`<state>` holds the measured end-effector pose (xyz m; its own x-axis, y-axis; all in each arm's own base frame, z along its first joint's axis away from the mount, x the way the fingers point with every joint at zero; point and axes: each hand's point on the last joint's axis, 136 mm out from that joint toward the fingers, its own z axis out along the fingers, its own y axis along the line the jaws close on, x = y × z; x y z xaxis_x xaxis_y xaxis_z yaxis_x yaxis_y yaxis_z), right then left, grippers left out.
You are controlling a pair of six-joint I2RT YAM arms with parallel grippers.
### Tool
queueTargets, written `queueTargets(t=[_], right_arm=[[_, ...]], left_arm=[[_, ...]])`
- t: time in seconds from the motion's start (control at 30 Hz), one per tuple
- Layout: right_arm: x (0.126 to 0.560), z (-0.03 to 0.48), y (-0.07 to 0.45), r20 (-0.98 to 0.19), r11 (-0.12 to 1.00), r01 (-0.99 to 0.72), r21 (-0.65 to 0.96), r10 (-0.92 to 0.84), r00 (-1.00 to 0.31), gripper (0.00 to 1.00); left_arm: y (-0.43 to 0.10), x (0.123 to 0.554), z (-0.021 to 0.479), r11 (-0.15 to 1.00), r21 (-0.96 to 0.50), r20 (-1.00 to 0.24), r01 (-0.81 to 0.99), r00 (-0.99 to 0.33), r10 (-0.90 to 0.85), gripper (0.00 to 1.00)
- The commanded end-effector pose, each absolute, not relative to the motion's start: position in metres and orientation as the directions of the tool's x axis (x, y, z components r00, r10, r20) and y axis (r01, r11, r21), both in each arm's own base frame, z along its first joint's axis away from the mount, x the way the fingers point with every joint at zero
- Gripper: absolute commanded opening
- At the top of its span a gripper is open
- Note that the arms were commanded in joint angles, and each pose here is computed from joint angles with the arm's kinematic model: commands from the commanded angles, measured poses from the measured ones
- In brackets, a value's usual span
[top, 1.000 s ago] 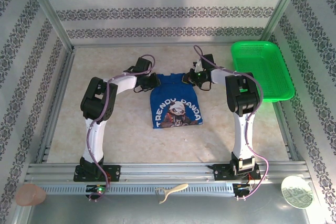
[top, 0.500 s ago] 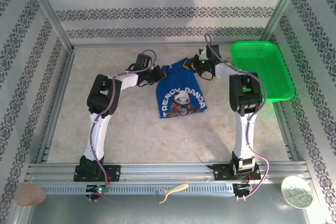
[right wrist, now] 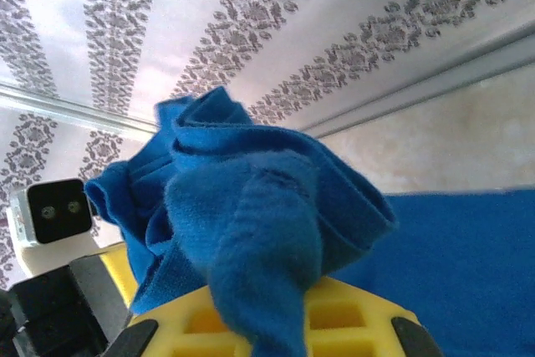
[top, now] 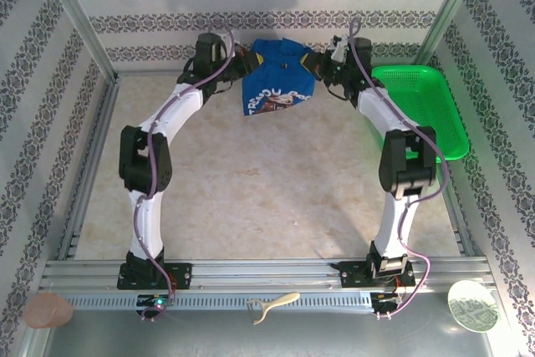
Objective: Fold the inside-out t-shirt
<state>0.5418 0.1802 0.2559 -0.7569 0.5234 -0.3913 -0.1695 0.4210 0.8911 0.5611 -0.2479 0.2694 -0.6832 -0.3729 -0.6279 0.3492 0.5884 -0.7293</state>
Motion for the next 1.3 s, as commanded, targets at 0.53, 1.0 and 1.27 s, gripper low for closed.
queueTargets(t=[0.53,1.0,1.27], right_arm=[[0.398,0.112,0.194,-0.428,0.566,-0.104,0.818,0.478,-0.767,0.0],[0.482,0.069,0.156,-0.322,0.592,0.156,0.791,0.619,-0.717,0.0],[0.51,0.052,0.131,-0.326,0.628,0.245,0.739,0.651,-0.686,0.48]], left_arm=[[-0.233,0.421,0.096,0.71,-0.652,-0.582,0.265,-0.775,-0.246,0.0],[-0.243,0.503,0.074,0.771,-0.587,-0.603,0.248,-0.769,-0.212,0.0],[-0.234,0.558,0.074,0.771,-0.605,-0.604,0.199,-0.746,-0.282,0.57]])
